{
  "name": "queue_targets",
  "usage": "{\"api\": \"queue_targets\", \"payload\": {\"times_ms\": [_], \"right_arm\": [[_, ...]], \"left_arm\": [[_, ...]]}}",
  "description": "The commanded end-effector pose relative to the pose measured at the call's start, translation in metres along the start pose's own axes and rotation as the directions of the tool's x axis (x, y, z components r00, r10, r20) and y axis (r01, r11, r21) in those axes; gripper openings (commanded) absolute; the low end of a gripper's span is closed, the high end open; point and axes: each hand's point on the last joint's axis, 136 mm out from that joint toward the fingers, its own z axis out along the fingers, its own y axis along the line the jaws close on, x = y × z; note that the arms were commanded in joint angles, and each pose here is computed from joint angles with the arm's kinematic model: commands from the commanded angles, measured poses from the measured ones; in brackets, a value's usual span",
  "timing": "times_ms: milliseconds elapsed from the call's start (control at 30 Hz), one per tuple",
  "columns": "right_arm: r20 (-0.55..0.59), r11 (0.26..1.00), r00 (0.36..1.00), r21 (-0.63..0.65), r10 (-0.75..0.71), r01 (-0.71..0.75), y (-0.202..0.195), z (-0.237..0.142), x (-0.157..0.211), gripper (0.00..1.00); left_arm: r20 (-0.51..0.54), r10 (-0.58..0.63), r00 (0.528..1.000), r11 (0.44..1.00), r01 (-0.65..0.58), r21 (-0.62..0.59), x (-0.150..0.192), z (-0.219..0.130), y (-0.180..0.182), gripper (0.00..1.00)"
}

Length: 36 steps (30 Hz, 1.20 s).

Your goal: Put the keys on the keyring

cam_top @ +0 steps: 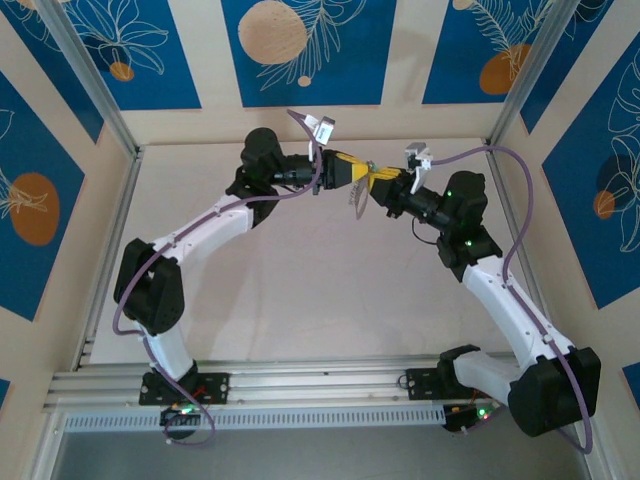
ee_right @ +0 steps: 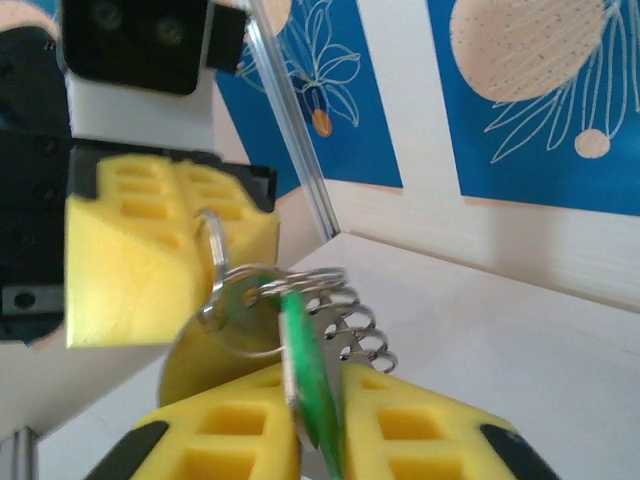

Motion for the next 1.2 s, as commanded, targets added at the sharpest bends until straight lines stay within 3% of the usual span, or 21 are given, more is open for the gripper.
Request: {"api": "queue_targets", "payload": {"times_ms": [0,33,767,1167], "right_arm": [[-0.010,0.999,1.000,-0.037,-0.027,0.026,0.010,-0.001,-0.004,0.04],[-0.018,0.999,1.000,-0.044,-0.025,0.024,0.011,-0.001,-0.002,0.00],[-0.223,0.970,0.975,-0.234,0.005,-0.059,0.041,0.003,0.035,0.00],[-0.211,0.973,0.976,-0.209,0.053,-0.098,0.033,-0.003,0.030,0.02]], "left_arm": [[0.012,0.039,0.999,0.998,-0.040,0.052,-0.009,0.003,-0.025,0.00],[0.014,0.037,0.999,0.998,-0.038,0.051,-0.010,0.002,-0.025,0.00],[0.029,0.060,0.998,0.997,-0.061,0.037,-0.016,0.003,-0.025,0.00],[0.037,0.062,0.997,0.998,-0.063,0.027,-0.015,0.002,-0.023,0.00]]}}
